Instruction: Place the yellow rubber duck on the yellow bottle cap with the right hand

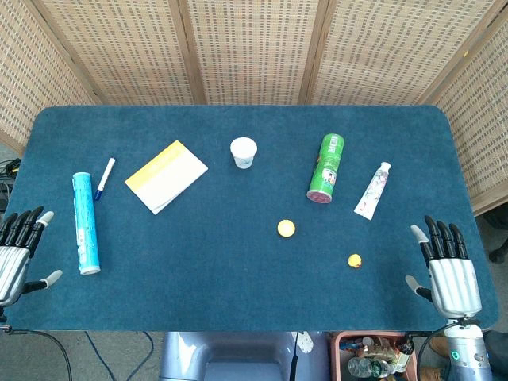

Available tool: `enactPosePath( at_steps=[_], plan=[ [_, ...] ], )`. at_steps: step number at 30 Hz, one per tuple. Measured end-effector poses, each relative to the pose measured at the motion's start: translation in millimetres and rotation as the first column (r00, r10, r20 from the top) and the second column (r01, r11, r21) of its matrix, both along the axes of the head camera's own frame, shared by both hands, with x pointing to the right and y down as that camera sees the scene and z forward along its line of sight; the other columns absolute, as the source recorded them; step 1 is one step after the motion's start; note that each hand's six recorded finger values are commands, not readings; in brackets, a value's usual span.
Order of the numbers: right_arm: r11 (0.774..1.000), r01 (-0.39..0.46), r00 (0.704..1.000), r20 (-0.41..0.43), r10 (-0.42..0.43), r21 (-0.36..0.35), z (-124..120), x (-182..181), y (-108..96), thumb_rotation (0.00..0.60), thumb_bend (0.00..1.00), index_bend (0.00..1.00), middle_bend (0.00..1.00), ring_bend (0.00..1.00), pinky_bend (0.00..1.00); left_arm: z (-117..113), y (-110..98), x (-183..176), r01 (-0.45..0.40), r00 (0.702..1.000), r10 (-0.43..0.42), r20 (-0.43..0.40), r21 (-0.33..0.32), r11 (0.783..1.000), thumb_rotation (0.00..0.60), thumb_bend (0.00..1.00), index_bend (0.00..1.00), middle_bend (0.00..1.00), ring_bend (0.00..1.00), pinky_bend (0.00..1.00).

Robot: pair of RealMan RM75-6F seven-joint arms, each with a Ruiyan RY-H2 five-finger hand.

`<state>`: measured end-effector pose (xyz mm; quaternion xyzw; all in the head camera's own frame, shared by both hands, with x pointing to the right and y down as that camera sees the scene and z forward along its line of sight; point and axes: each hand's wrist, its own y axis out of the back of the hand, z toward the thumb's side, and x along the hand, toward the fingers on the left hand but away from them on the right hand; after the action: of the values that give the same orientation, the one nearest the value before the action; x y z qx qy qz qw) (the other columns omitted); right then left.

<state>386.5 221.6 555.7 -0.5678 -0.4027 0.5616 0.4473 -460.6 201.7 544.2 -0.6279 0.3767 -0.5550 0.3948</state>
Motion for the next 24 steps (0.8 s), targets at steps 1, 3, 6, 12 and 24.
enactPosePath(
  at_steps=[1,3,6,12,24],
  plan=[
    [1.0,0.0,1.0,-0.001,0.0,-0.001,0.2,0.0,0.0,0.6,0.0,0.0,0.0,0.0,0.0,-0.1,0.0,0.1,0.0,1.0,0.0,0.0,0.0,1.0,0.6,0.0,0.0,0.0,0.0,0.0],
    [1.0,0.0,1.0,-0.002,0.0,-0.004,0.8,-0.1,0.0,0.6,0.0,0.0,0.0,0.0,0.0,0.1,0.3,0.1,0.0,1.0,0.0,-0.002,-0.003,1.0,0.6,0.0,0.0,0.0,0.0,0.0],
    [1.0,0.002,1.0,-0.001,-0.002,-0.015,3.0,-0.5,0.3,0.6,0.0,0.0,0.0,0.0,0.0,1.2,0.6,-0.3,0.001,1.0,-0.001,-0.001,-0.009,1.0,0.6,0.0,0.0,0.0,0.0,0.0],
    [0.997,0.024,1.0,0.001,-0.024,-0.07,15.0,-3.0,-2.2,0.6,0.0,0.0,0.0,0.0,0.0,1.7,0.1,0.0,0.005,1.0,-0.005,-0.007,-0.016,1.0,0.6,0.0,0.0,0.0,0.0,0.0],
    [0.941,0.178,0.984,0.024,-0.179,-0.287,86.9,-23.6,-38.1,0.6,0.13,0.28,0.0,0.0,0.0,6.4,-3.4,-3.0,0.029,1.0,-0.029,0.012,-0.024,0.999,0.6,0.0,0.0,0.0,0.0,0.0]
  ],
)
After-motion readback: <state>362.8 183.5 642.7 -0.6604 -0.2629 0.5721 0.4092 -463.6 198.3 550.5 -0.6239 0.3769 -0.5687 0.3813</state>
